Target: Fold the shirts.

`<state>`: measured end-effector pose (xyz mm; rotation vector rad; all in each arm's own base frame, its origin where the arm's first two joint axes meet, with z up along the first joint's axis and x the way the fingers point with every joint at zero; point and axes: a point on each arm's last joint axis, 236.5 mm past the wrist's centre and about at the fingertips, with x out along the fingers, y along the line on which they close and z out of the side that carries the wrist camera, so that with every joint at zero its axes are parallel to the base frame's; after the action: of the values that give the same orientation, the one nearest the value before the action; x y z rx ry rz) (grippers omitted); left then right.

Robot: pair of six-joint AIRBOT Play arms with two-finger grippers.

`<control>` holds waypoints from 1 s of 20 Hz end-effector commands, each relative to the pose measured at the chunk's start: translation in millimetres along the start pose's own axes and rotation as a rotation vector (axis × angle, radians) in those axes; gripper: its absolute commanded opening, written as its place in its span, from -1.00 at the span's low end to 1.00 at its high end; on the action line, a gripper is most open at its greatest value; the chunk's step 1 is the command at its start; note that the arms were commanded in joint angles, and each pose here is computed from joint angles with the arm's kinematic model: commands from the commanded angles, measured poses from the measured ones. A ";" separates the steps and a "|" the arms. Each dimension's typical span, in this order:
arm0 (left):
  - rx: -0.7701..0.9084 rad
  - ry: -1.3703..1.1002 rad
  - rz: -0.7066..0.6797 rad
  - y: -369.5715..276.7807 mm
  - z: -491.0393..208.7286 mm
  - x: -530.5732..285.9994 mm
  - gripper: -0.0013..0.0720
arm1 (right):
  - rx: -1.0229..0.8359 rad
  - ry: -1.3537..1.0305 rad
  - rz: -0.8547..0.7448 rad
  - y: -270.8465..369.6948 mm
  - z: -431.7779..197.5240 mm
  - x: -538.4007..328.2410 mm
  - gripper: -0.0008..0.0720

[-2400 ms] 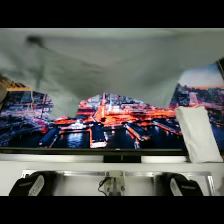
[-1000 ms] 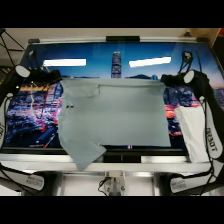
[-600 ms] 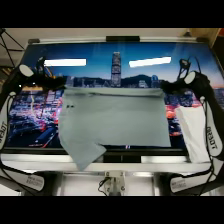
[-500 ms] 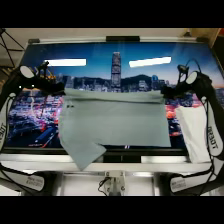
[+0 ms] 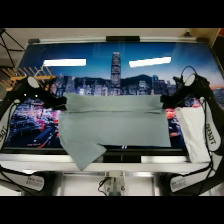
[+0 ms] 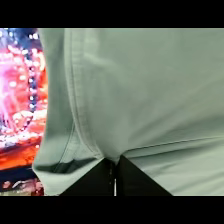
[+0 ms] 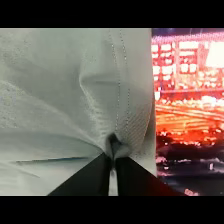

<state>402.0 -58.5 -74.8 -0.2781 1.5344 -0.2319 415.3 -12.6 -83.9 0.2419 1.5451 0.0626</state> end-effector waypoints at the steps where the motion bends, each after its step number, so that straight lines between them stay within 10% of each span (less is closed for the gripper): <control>1: -0.032 0.012 -0.060 -11.9 -2.9 4.0 -0.22 | -0.006 0.006 0.001 0.0 -1.0 -1.4 0.22; 2: -0.039 0.011 -0.081 -16.0 -2.4 -1.5 0.37 | -0.027 0.028 -0.003 0.5 -5.9 -9.5 0.40; 3: -0.040 0.012 -0.088 -16.4 -1.9 -10.9 0.42 | -0.041 0.050 -0.027 -4.7 -11.8 -23.1 0.41; 20: -0.291 0.204 -0.184 -11.3 -239.5 13.3 0.25 | 0.169 -0.027 -0.038 -69.8 -97.1 -120.7 0.41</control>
<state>186.9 -75.6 -70.9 -0.6104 1.7223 -0.2077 309.7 -95.6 19.0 0.3260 1.5350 -0.1096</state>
